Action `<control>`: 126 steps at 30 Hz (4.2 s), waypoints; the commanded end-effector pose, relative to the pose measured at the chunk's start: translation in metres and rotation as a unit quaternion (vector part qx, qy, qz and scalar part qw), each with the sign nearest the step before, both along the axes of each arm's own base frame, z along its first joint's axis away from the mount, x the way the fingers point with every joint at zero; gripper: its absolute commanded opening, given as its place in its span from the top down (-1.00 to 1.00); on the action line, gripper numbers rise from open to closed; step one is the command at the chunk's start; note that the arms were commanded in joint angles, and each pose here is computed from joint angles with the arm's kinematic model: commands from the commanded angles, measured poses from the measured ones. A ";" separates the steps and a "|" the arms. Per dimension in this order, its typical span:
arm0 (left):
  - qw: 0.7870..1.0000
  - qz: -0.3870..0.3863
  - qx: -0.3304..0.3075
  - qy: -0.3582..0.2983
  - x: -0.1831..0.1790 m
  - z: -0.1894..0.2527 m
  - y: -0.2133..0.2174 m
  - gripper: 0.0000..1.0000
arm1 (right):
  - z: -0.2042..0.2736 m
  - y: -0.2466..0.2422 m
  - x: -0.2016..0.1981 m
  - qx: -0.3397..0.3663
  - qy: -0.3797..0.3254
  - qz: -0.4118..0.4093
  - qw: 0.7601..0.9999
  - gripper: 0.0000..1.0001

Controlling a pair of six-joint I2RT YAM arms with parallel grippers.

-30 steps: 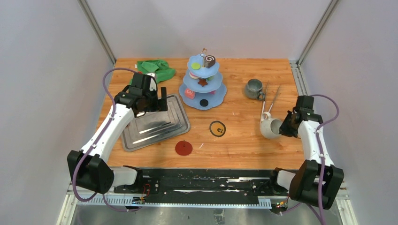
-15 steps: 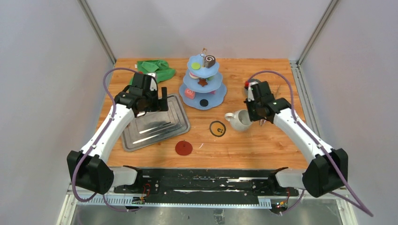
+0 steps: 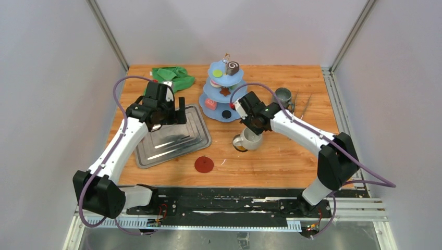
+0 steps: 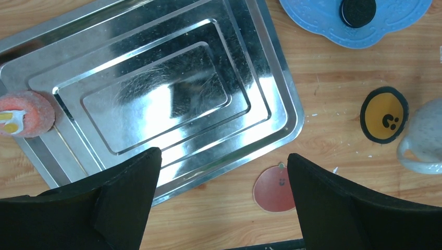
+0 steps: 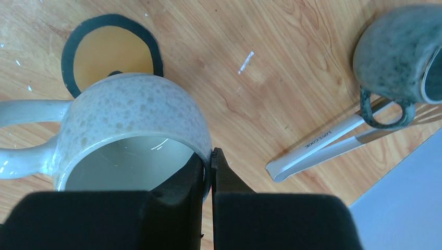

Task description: Serve the afternoon tea

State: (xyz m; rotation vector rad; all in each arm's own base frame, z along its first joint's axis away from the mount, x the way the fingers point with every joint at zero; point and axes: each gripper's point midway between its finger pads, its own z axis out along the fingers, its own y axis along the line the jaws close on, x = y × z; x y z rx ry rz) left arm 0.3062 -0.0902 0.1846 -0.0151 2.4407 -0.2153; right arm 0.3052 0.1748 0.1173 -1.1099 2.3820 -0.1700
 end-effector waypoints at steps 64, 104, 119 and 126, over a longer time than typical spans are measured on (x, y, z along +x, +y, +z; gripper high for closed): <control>1.000 0.005 0.020 -0.012 -0.003 0.001 0.007 -0.92 | 0.077 -0.027 0.055 0.142 -0.140 -0.183 0.963 0.06; 0.999 0.011 0.030 -0.010 -0.002 0.002 0.011 -0.92 | -0.038 -0.155 0.151 0.161 0.015 -0.263 0.951 -0.27; 1.000 0.007 0.024 -0.012 -0.002 0.005 0.009 -0.92 | -0.019 -0.143 0.146 0.147 -0.012 -0.276 0.950 0.99; 1.000 0.008 0.018 -0.017 -0.006 0.006 0.008 -0.91 | 0.058 -0.092 0.101 0.202 -0.067 -0.264 0.941 0.99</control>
